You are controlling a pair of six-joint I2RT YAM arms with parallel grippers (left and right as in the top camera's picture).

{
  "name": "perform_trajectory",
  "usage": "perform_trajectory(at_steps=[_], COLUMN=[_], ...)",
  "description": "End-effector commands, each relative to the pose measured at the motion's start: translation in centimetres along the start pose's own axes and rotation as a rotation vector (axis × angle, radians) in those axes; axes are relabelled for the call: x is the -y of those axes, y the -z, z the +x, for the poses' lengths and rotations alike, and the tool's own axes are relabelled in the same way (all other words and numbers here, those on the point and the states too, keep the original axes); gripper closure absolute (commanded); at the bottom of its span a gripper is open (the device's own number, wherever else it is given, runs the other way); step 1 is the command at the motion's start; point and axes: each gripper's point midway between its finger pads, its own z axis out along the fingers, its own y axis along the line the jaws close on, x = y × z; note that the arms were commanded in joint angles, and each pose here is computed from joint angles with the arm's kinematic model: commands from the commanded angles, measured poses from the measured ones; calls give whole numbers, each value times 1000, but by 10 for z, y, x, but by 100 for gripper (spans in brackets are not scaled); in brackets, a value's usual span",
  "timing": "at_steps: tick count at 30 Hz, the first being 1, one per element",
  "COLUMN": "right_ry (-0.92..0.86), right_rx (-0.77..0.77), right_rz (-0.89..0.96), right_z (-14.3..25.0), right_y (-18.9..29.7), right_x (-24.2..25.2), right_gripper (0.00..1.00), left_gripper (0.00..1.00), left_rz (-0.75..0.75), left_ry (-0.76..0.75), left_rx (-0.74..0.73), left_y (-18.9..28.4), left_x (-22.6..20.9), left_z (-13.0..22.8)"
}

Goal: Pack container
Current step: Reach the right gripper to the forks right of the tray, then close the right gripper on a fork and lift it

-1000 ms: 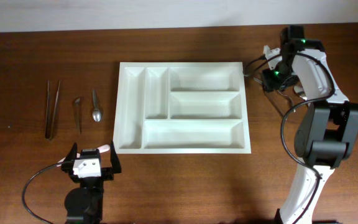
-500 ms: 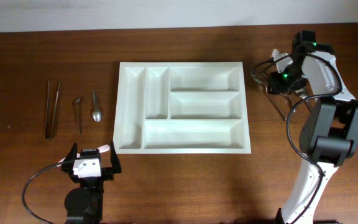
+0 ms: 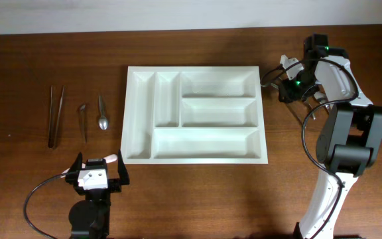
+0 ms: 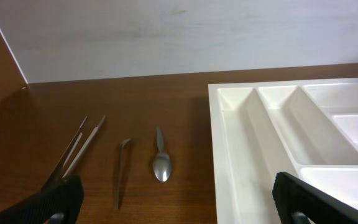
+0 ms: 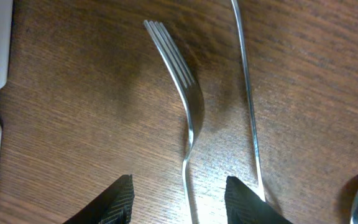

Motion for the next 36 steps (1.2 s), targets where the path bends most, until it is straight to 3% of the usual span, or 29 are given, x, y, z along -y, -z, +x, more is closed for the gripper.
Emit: perform_trajectory(at_steps=[1,10,17,25,32,36], right_ry=[18,15,0,-11,19,122], right_rx=[-17,-34,-37,42,168,232], right_rz=[-27,-37,-38,-109,-85,-76], right_z=[6,20,23,-6,-47,-63], right_y=[-17,-42,-46,-15,60,101], right_x=[-3,-7,-7,-17,-15,-27], right_gripper=[54,60,96,96,96,96], left_gripper=[1,1,1,1,1,1], left_rz=[5,4,5,5,5,5], left_ry=[-18,-18,-18,-18,-18,-18], left_rx=[2,2,2,2,2,2], left_y=[0,0,0,0,0,0], left_x=[0,0,0,0,0,0], left_z=[1,1,1,1,1,1])
